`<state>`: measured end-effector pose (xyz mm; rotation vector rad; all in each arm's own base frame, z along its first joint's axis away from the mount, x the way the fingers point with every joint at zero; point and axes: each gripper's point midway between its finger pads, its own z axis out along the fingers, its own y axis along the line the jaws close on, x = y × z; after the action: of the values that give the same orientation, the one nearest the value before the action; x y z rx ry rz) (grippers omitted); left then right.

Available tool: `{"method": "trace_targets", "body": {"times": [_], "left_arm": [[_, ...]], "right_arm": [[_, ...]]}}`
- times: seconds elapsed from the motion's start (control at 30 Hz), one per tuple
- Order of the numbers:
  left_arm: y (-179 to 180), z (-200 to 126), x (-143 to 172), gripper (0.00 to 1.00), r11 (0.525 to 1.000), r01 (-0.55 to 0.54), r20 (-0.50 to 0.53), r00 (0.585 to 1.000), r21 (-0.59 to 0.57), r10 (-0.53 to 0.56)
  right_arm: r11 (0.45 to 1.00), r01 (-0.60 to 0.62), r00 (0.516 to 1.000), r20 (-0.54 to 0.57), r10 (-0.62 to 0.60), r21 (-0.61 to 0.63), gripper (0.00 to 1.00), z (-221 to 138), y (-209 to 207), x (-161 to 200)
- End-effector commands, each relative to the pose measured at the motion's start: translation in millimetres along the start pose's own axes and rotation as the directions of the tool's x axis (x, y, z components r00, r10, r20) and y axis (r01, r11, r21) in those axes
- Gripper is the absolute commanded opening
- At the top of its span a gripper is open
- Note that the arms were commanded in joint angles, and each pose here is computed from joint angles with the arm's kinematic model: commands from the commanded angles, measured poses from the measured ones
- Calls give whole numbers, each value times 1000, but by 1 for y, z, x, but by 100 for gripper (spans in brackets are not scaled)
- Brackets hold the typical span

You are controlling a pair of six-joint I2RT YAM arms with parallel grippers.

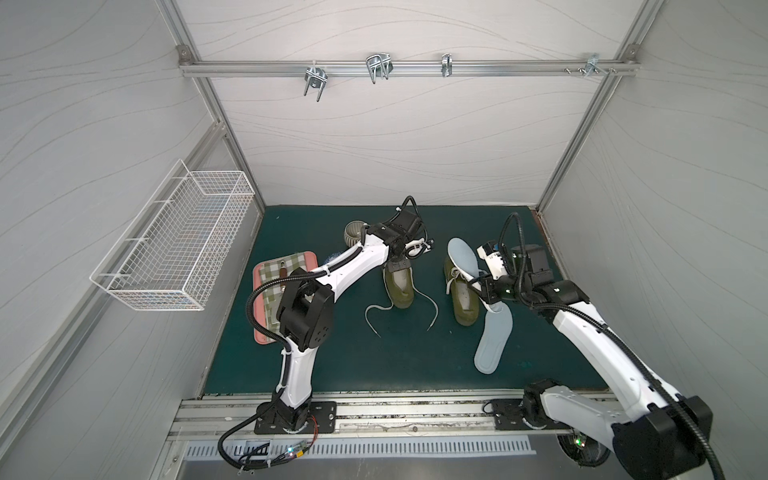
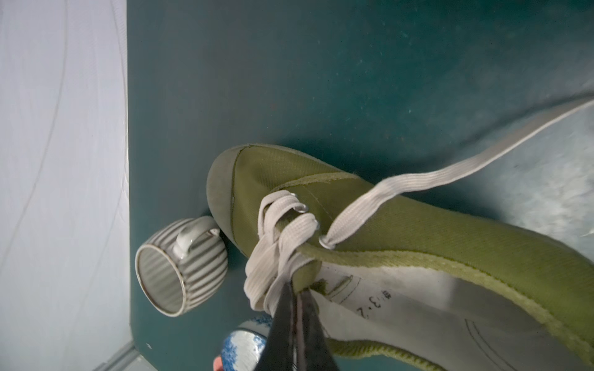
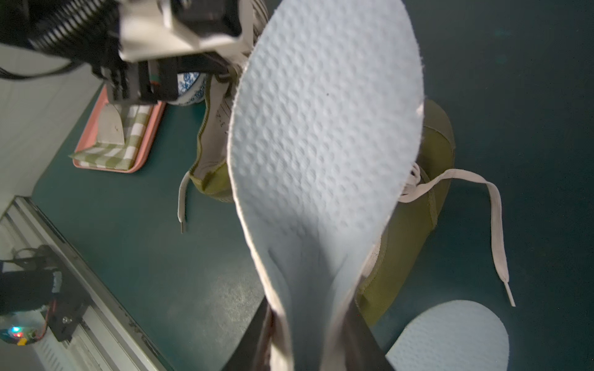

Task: Insert the insole into the shoe

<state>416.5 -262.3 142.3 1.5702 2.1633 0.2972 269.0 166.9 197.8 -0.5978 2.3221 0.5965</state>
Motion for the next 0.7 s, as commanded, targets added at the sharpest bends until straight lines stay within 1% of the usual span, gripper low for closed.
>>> {"method": "trace_targets", "body": {"times": [0.0, 0.2, 0.33, 0.43, 0.53, 0.57, 0.6, 0.67], "left_arm": [[-11, -6, 0, 0, 980, 187, -19, 982, 70, -186], [-22, -11, -1, 0, 930, 346, -36, 938, 124, -345], [-30, -16, -8, 0, 886, 424, -27, 904, 188, -427], [-37, -18, -12, 0, 850, 471, -15, 876, 238, -481], [-45, -18, -14, 0, 803, 513, 4, 842, 304, -539], [-47, -18, -15, 0, 784, 525, 12, 828, 331, -560], [-47, -18, -15, 0, 766, 537, 20, 814, 354, -580], [-46, -18, -14, 0, 722, 567, 32, 777, 398, -628]], "right_arm": [[995, 97, 994, -56, -96, 14, 30, 2, 7, 2], [984, 176, 973, -149, -174, -1, 30, 9, 20, 11], [982, 188, 965, -185, -186, -6, 29, 8, 23, 15], [976, 216, 946, -244, -212, -14, 29, 10, 26, 27], [970, 243, 921, -310, -238, -21, 29, 12, 29, 41], [959, 281, 903, -330, -276, -34, 29, 13, 31, 44], [955, 295, 893, -347, -288, -33, 29, 14, 31, 47], [946, 321, 873, -376, -311, -39, 28, 15, 33, 52]]}}
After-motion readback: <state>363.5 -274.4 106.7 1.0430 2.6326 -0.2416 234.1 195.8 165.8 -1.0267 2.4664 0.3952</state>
